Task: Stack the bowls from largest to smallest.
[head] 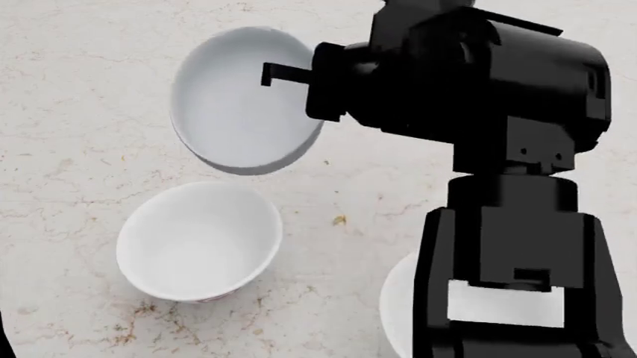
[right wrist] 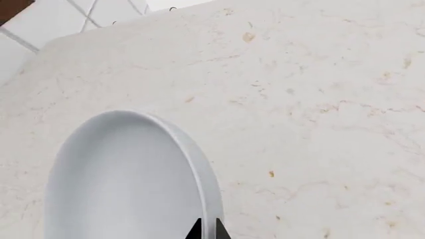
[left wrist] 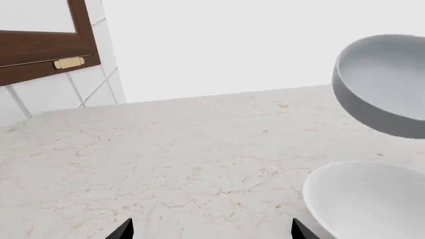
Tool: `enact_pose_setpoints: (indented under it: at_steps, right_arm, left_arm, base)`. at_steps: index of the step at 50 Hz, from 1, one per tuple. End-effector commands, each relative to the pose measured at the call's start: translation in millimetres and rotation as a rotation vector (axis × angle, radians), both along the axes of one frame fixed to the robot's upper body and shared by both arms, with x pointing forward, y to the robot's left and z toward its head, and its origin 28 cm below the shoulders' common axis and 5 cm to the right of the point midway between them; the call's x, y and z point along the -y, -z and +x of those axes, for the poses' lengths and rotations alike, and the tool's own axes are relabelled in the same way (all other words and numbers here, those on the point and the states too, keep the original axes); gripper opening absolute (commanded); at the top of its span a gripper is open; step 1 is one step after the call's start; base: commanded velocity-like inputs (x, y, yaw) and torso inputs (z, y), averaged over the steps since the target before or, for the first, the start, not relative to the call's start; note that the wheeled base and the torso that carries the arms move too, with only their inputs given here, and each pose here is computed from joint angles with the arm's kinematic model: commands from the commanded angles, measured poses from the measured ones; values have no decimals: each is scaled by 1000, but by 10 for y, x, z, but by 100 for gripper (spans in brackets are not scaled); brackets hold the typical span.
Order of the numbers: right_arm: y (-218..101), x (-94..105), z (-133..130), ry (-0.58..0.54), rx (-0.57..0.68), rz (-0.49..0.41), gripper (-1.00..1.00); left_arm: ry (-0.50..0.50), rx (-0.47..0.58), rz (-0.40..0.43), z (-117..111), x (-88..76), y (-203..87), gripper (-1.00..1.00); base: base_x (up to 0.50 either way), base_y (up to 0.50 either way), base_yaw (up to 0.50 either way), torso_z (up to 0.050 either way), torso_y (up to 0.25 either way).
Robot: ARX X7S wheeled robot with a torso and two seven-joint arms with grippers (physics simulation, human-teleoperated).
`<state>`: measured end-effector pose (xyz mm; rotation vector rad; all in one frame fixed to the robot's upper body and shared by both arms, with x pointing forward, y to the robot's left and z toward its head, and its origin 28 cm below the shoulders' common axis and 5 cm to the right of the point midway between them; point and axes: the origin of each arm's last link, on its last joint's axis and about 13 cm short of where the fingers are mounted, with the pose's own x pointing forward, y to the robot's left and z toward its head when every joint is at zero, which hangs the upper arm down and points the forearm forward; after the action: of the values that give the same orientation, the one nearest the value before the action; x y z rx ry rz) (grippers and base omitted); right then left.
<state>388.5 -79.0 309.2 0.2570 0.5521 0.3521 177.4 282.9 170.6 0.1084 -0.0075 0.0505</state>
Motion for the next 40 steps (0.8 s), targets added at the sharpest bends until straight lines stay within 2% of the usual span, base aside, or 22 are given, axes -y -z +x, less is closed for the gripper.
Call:
enact_pose_setpoints:
  at_steps: [1,8,21,36,40]
  right_arm:
    - [-36,-249,-366,-214,-14,65,-100]
    - [113,-346,-477,-257,-62,59,-100]
    - [270,-337,-572,-263,-109,60,-100]
    - [397,-306,-492,-201,-120,54,-100]
    - [450,-317,-475,-195,-128,54,-100]
  left_arm:
    - [-7,0,3,25,2,4,100]
    - [-10,-1,2,5,-17,5,100]
    - [-8,-3,1,-14,-35,12,100]
    - [-6,-7,2,30,-1,25,100]
    - [-6,-8,3,-17,-32,27,100]
  base:
    - [0,0,0,0,0]
    - [0,0,0,0,1]
    - [0,0,0,0,0]
    - [0,0,0,0,1]
    - [0,0,0,0,0]
